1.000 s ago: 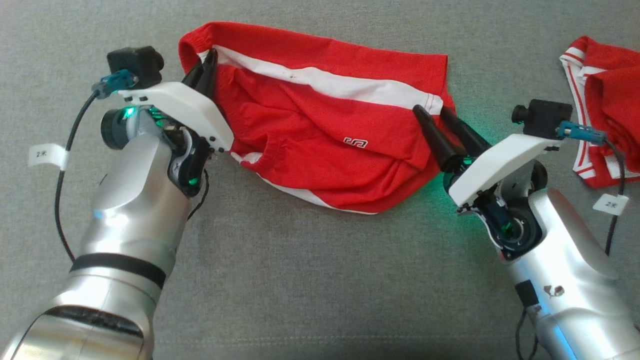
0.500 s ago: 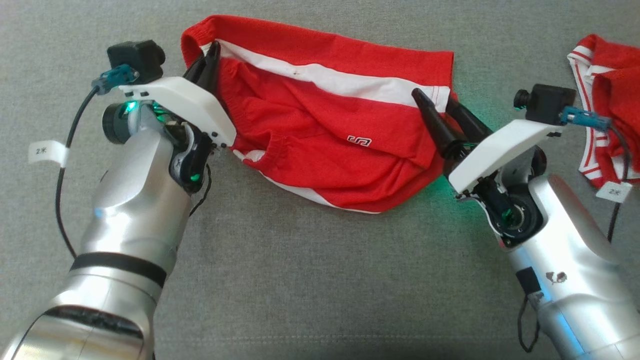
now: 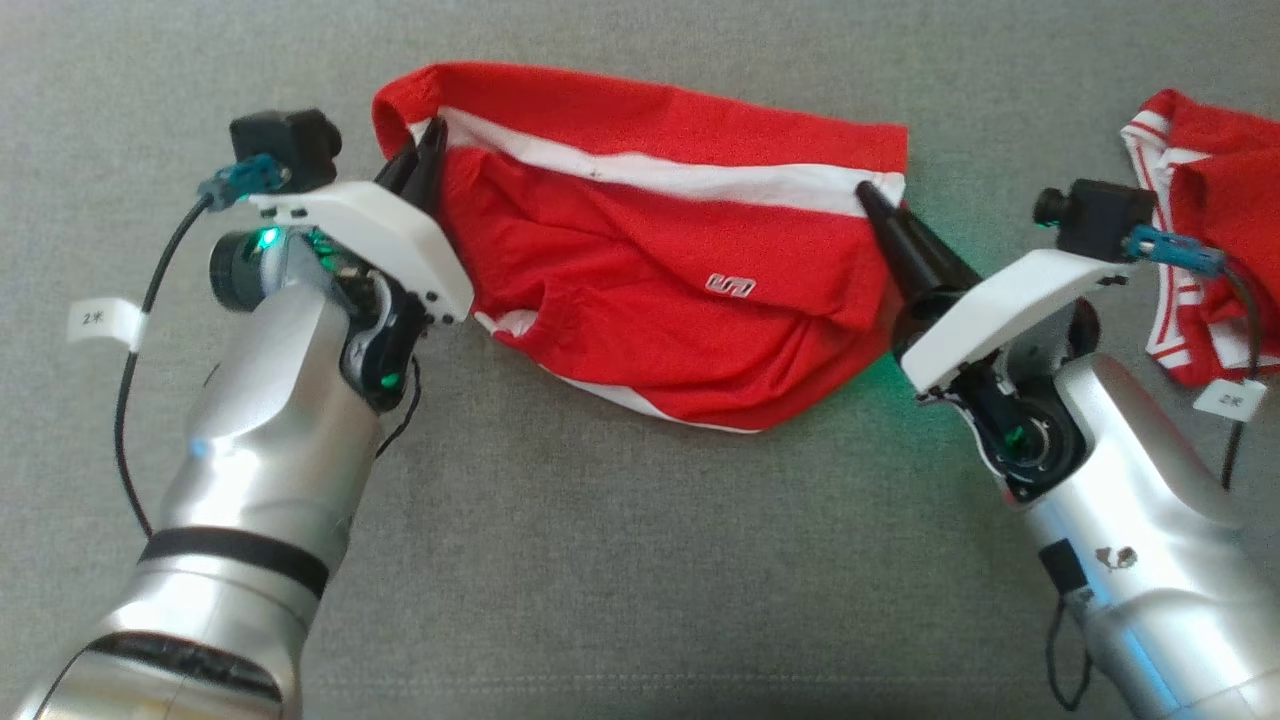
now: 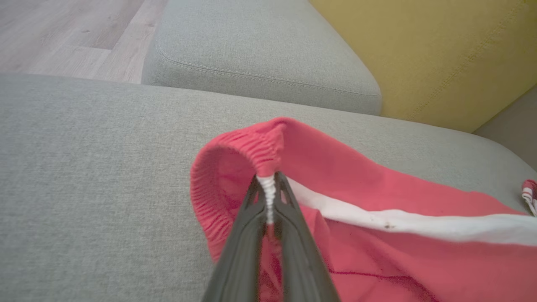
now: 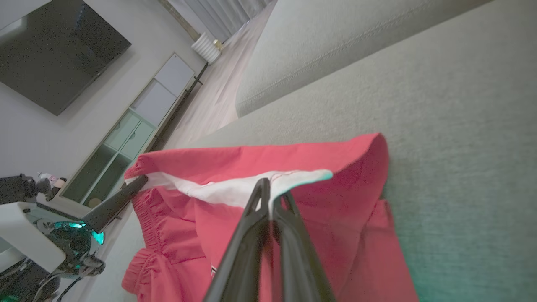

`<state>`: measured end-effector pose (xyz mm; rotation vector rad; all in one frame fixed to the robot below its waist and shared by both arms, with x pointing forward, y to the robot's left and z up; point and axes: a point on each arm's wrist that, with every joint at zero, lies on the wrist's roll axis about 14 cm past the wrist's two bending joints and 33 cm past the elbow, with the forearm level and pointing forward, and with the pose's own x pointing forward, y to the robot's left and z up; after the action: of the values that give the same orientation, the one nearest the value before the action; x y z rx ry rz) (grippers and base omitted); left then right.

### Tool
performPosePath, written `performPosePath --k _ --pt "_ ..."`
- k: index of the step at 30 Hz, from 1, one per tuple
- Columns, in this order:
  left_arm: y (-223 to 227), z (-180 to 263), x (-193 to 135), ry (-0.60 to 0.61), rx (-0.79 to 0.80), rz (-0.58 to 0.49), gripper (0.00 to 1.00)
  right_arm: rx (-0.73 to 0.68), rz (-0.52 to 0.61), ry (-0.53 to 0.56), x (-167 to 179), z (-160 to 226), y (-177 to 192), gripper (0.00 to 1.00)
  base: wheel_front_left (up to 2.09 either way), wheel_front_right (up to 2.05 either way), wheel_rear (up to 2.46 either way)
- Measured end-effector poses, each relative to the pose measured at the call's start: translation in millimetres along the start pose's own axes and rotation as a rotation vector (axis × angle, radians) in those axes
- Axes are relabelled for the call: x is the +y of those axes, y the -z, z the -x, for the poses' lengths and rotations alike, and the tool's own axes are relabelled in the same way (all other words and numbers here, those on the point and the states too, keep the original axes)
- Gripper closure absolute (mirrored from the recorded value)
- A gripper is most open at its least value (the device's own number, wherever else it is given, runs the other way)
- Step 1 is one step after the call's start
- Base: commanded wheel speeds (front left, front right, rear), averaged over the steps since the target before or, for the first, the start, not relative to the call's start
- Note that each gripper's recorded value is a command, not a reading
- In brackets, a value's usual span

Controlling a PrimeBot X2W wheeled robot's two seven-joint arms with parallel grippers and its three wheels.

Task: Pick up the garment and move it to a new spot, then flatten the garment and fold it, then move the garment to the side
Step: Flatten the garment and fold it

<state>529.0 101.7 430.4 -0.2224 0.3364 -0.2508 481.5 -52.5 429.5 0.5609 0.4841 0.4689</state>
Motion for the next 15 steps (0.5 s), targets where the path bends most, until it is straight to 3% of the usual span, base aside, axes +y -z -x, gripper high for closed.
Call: performPosePath --k 9,15 --pt "-13.1 29.3 -15.5 0.064 0.035 -0.022 1.00 -0.151 0.204 -0.007 12.6 28.5 -44.3 1.00 0.00 0.00 0.00" --pt "-54.8 57.8 -38.5 0.144 -0.001 -0.040 1.00 -0.266 0.381 -0.036 38.4 57.1 -96.9 1.00 0.00 0.00 0.00"
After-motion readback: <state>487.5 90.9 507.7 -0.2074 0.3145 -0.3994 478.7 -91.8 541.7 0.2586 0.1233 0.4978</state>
